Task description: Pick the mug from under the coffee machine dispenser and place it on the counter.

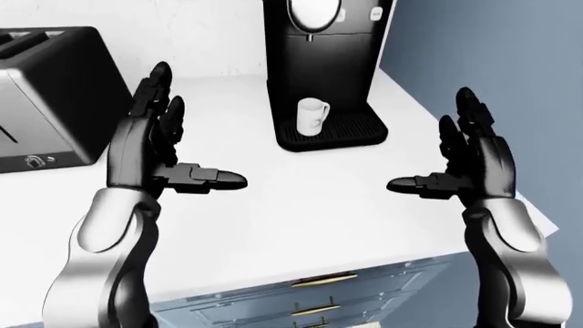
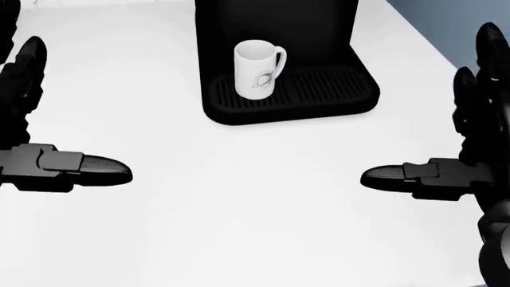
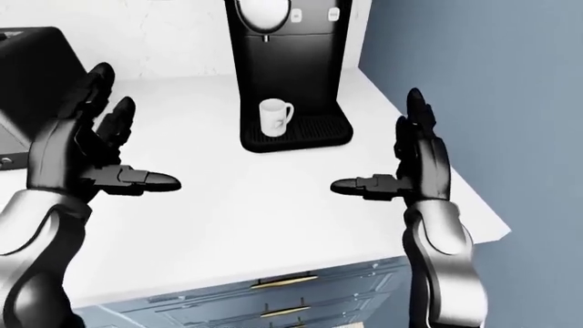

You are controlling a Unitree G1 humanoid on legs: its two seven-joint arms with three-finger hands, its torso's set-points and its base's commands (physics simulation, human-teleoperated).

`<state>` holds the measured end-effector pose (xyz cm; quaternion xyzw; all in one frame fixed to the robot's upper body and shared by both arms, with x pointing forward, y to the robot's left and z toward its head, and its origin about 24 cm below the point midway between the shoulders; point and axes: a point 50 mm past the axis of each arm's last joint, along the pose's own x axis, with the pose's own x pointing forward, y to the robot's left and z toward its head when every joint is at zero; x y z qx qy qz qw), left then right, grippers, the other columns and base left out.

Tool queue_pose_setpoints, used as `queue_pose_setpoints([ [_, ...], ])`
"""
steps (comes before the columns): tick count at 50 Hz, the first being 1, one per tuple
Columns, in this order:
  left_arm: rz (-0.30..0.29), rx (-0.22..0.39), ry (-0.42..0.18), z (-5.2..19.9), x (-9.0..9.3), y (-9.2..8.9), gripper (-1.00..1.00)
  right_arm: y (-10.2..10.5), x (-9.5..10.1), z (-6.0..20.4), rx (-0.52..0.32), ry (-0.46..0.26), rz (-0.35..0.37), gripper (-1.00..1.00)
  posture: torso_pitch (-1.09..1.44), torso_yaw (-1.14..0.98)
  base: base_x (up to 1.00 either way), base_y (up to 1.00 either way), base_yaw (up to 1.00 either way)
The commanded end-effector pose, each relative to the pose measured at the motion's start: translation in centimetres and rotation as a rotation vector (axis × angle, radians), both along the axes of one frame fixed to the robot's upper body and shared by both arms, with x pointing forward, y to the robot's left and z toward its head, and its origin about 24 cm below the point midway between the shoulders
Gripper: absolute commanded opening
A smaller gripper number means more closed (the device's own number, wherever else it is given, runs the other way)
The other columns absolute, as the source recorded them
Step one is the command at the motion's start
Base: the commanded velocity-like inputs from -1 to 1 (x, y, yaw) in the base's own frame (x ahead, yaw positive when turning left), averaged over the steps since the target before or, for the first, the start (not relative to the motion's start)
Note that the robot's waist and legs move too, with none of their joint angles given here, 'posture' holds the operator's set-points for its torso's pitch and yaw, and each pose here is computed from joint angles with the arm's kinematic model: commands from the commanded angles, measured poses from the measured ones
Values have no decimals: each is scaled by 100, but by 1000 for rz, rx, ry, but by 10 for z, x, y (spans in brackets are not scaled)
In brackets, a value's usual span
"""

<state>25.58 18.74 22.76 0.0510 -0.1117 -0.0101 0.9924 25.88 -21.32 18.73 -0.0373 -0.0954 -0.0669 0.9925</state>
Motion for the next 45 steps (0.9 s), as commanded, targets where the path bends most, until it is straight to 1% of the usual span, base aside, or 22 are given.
queue_pose_setpoints([
  [1, -17, 27, -82, 13, -1, -3, 100, 2, -4, 14, -24, -78, 8, 100, 0, 0, 0, 0, 0],
  [3, -34, 26, -80, 14, 4, -4, 100, 3, -4, 11, -33, -74, 12, 100, 0, 0, 0, 0, 0],
  [4, -41, 36, -79, 15, 6, -4, 100, 3, -4, 10, -34, -70, 15, 100, 0, 0, 0, 0, 0],
  [7, -72, 54, -34, 13, 16, -8, 100, 3, -4, 11, -34, -71, 19, 100, 0, 0, 0, 0, 0],
  [9, -86, 58, -27, 18, 23, -11, 100, 4, -5, 12, -32, -73, 21, 100, 0, 0, 0, 0, 0],
  [11, -104, 46, -22, 21, 26, -13, 100, 4, -5, 12, -31, -71, 23, 100, 0, 0, 0, 0, 0],
  [14, -129, 59, -20, 25, 32, -17, 100, 4, -5, 11, -28, -69, 24, 100, 0, 0, 0, 0, 0],
  [16, -149, 50, -7, 26, 36, -19, 100, 4, -5, 10, -29, -68, 26, 100, 0, 0, 0, 0, 0],
  [17, -155, 60, -10, 29, 38, -21, 100, 4, -5, 10, -28, -68, 26, 100, 0, 0, 0, 0, 0],
  [19, -165, 61, -10, 33, 40, -22, 100, 4, -5, 10, -30, -67, 25, 100, 0, 0, 0, 0, 0],
  [20, -179, 48, -5, 34, 42, -24, 100, 4, -5, 9, -30, -66, 26, 100, 0, 0, 0, 0, 0],
  [27, -199, 55, 16, 33, 57, -29, 100, 5, -5, 9, -29, -64, 30, 100, 0, 0, 0, 0, 0],
  [34, -184, 75, 8, 33, 80, -30, 100, 4, -5, 9, -26, -66, 29, 100, 0, 0, 0, 0, 0],
  [38, -182, 68, 6, 32, 89, -32, 100, 4, -6, 10, -26, -66, 31, 100, 0, 0, 0, 0, 0],
  [40, -180, 71, 1, 33, 91, -32, 91, 4, -6, 10, -25, -68, 28, 100, 0, 0, 0, 0, 0],
  [41, -181, 72, 1, 33, 93, -33, 65, 4, -6, 10, -25, -67, 29, 100, 0, 0, 0, 0, 0],
  [42, -176, 70, 0, 34, 94, -32, 58, 5, -6, 10, -25, -68, 30, 100, 0, 0, 0, 0, 0],
  [43, -174, 70, 1, 34, 94, -32, 68, 5, -6, 11, -25, -69, 30, 100, 0, 0, 0, 0, 0],
  [44, -173, 68, 0, 34, 94, -32, 64, 5, -6, 11, -25, -70, 30, 100, 0, 0, 0, 0, 0],
  [45, -171, 70, 2, 34, 95, -32, 54, 5, -6, 12, -25, -71, 31, 100, 0, 0, 0, 0, 0],
])
